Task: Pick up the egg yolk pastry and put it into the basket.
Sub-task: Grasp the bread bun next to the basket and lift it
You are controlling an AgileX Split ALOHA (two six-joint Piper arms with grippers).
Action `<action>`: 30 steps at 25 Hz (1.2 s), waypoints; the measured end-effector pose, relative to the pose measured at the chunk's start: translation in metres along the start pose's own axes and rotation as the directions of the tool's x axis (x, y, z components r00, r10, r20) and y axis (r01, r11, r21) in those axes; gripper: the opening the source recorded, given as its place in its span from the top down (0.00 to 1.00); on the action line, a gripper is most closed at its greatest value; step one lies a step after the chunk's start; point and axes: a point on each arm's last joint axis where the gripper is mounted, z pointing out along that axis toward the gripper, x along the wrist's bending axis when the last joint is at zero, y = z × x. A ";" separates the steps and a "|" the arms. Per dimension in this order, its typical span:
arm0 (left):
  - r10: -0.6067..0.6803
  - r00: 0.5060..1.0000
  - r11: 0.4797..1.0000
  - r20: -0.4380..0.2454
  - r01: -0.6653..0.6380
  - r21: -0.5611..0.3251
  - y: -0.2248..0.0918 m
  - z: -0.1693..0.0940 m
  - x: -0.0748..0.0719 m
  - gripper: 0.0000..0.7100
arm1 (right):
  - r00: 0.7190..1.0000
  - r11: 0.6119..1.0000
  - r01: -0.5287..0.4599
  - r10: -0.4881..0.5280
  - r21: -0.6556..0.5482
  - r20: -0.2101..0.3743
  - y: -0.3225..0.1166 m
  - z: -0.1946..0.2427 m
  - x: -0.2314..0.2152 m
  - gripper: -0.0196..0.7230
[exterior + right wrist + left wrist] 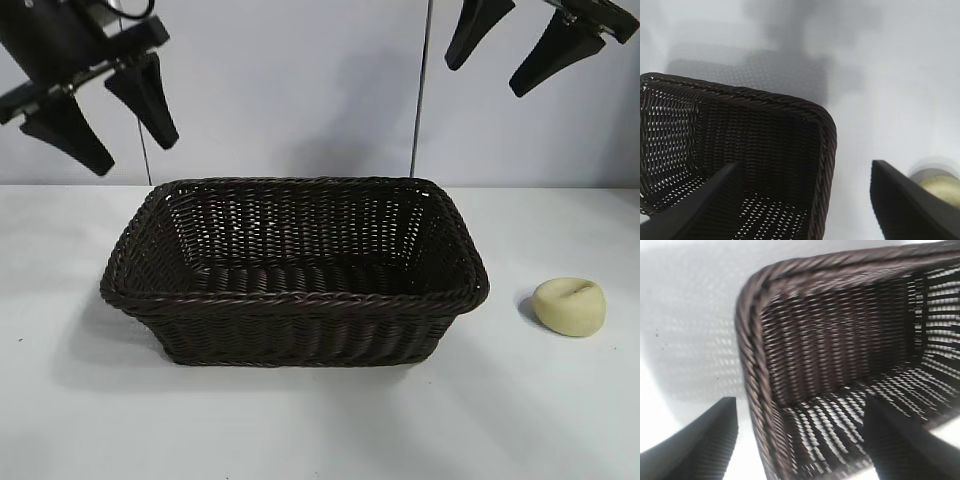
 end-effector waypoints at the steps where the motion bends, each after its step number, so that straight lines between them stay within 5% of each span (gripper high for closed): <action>1: 0.011 1.000 1.000 0.001 -0.011 -0.022 -0.002 -0.011 -0.005 0.28 | 1.000 1.000 0.000 0.000 0.001 0.000 0.000 0.000 0.000 0.28; 6: 0.068 0.998 0.996 0.010 -0.067 -0.065 -0.022 -0.037 -0.033 0.28 | 1.000 1.000 0.000 0.000 0.002 0.000 0.000 0.000 0.000 0.28; 10: 0.050 0.998 0.996 0.028 -0.048 -0.073 -0.033 -0.019 -0.044 0.28 | 1.000 1.000 0.000 0.000 0.003 0.000 0.000 0.000 0.000 0.28; 30: -0.030 0.997 0.986 0.068 0.041 -0.162 -0.027 0.000 -0.038 0.28 | 0.999 0.999 0.014 -0.014 0.031 0.029 -0.003 0.000 -0.003 0.28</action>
